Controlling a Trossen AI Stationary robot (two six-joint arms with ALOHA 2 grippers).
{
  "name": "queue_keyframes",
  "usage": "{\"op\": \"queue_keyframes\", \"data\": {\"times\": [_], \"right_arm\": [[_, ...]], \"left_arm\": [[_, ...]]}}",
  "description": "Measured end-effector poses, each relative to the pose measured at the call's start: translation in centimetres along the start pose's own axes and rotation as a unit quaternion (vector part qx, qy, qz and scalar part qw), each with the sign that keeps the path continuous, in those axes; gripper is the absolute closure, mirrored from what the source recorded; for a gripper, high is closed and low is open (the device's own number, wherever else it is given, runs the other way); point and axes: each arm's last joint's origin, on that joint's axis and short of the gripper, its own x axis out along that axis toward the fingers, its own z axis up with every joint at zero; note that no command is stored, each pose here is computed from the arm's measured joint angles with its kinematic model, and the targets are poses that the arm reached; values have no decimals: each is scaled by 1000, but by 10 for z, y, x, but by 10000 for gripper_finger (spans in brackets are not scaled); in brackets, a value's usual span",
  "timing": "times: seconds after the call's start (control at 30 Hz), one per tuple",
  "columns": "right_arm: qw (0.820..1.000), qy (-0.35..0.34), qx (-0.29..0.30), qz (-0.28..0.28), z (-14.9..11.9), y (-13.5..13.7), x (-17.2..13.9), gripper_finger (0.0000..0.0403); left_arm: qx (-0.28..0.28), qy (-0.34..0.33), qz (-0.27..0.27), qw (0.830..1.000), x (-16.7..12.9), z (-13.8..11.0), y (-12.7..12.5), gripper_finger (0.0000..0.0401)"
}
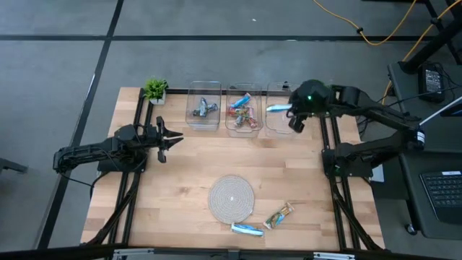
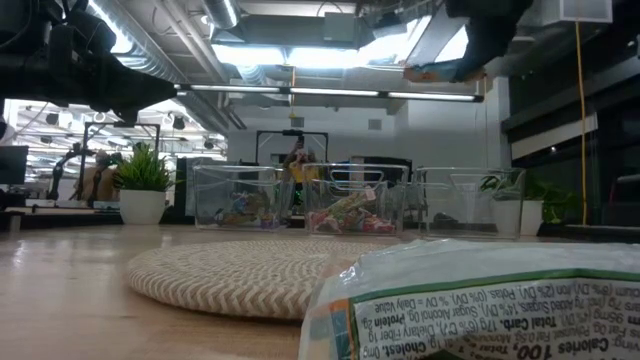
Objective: Pick and place Granola Bars by type
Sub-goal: Put the orange granola bar into the right transparent bin
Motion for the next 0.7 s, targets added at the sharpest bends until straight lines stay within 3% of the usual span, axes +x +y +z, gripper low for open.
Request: {"op": "queue_keyframes", "data": {"times": [0.47,0.7], "right_arm": [[997,39,44,-51,-8,-35,7,366],[994,62,51,-69,-23,-47,33,371]], "left_arm": [[0,0,0,1000,0,0,0,332],[0,0,0,1000,0,0,0,330]]}}
